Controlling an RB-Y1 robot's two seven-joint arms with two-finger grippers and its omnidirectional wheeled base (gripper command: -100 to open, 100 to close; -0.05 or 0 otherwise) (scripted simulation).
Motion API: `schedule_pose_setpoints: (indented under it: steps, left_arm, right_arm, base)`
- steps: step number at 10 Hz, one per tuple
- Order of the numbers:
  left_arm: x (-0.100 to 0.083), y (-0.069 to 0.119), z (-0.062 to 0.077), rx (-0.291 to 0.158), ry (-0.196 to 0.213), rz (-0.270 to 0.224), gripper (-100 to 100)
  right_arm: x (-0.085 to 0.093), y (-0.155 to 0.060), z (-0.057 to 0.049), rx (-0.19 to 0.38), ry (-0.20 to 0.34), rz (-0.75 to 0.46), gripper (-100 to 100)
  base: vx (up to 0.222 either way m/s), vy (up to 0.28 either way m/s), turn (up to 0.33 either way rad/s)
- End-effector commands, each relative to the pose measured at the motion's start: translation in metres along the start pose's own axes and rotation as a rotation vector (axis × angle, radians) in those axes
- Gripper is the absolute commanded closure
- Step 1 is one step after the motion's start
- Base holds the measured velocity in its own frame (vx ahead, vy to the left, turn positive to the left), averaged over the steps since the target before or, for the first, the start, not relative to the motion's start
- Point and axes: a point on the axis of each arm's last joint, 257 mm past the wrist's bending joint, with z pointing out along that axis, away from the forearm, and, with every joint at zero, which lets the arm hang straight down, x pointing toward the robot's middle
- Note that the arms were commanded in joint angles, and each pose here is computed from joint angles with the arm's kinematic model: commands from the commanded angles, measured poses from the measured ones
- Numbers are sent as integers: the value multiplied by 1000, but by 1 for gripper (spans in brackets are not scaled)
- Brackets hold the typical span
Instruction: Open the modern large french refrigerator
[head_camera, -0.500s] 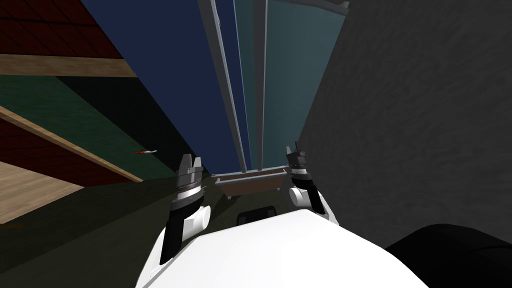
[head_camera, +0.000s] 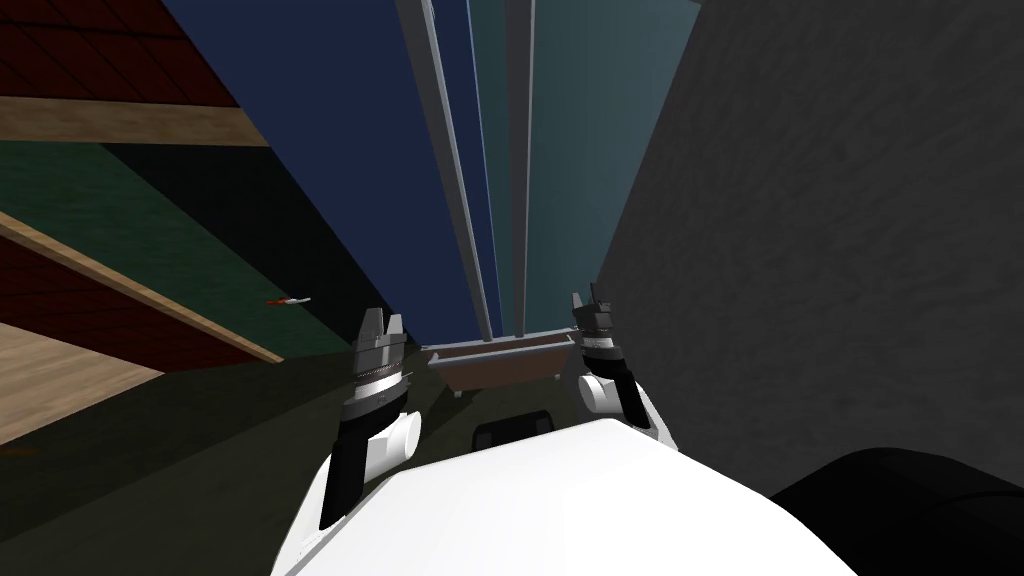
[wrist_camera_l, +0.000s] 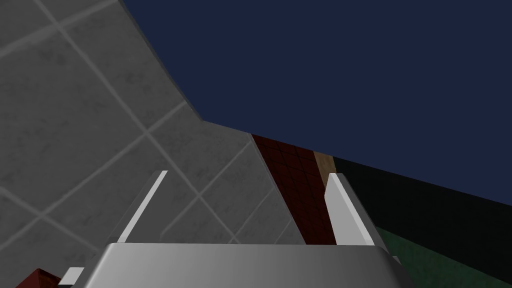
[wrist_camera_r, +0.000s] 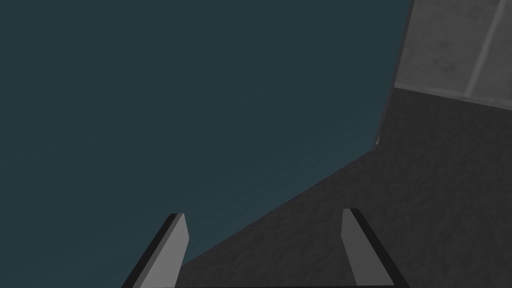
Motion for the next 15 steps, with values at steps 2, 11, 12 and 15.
schedule_pose_setpoints:
  steps: [2,11,12,15]
  left_arm:
    - [0,0,0,0,0,0,0]
    - [0,0,0,-1,0,0,0]
    - [0,0,0,-1,0,0,0]
    - [0,0,0,-1,0,0,0]
  right_arm:
    - [0,0,0,0,0,0,0]
    - [17,-26,-7,49,164,-257,-100]
    - [18,-31,-8,56,182,-307,-100]
    - [20,-48,-13,77,234,-471,-100]
  base:
    - [0,0,0]
    - [10,41,-5]
    - [31,89,-13]
    - [27,104,-14]
